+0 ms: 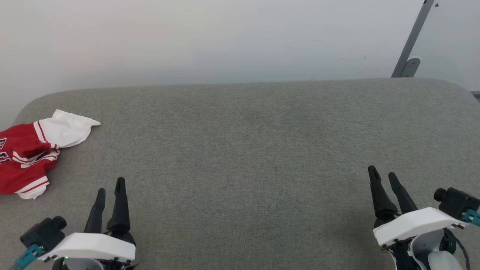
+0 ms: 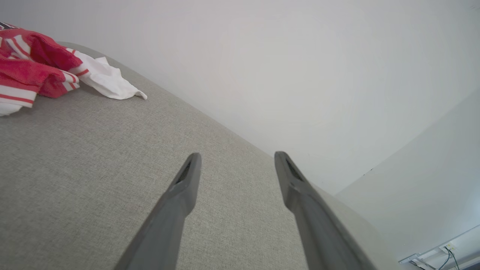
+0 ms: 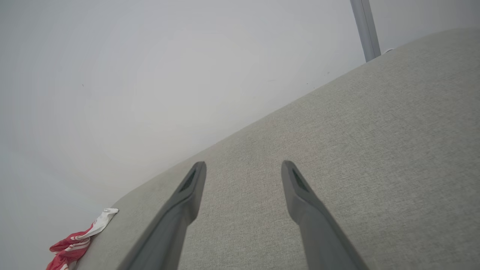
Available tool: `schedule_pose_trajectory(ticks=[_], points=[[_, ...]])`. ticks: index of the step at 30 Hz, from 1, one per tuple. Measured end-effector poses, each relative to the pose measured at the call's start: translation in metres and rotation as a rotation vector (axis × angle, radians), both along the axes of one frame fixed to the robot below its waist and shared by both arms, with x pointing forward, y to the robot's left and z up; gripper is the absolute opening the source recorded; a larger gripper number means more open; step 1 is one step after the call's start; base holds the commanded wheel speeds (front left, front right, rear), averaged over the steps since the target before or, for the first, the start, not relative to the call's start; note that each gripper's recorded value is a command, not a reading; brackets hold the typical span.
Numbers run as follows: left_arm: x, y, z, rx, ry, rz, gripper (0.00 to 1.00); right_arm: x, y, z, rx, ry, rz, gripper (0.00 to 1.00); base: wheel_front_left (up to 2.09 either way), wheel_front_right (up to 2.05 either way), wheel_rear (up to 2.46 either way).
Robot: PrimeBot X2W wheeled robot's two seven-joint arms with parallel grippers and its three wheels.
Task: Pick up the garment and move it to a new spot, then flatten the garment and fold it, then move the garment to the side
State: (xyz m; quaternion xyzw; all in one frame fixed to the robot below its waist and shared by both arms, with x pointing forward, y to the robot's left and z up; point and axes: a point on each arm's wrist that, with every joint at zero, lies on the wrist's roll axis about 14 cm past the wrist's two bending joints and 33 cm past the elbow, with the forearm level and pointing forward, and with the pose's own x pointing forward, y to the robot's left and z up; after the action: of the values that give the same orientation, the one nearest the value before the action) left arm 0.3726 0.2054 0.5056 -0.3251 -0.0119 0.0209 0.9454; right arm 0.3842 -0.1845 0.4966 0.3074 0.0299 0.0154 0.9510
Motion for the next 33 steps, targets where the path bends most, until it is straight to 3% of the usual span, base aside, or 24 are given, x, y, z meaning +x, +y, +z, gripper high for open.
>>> schedule_pose_trajectory(ticks=[33], points=[[-0.007, -0.004, 0.016, 0.358, -0.081, -0.004, 1.0, 0.005, 0.008, 0.016, -0.353, -0.092, 0.038, 1.0, 0.0, 0.0, 0.0]])
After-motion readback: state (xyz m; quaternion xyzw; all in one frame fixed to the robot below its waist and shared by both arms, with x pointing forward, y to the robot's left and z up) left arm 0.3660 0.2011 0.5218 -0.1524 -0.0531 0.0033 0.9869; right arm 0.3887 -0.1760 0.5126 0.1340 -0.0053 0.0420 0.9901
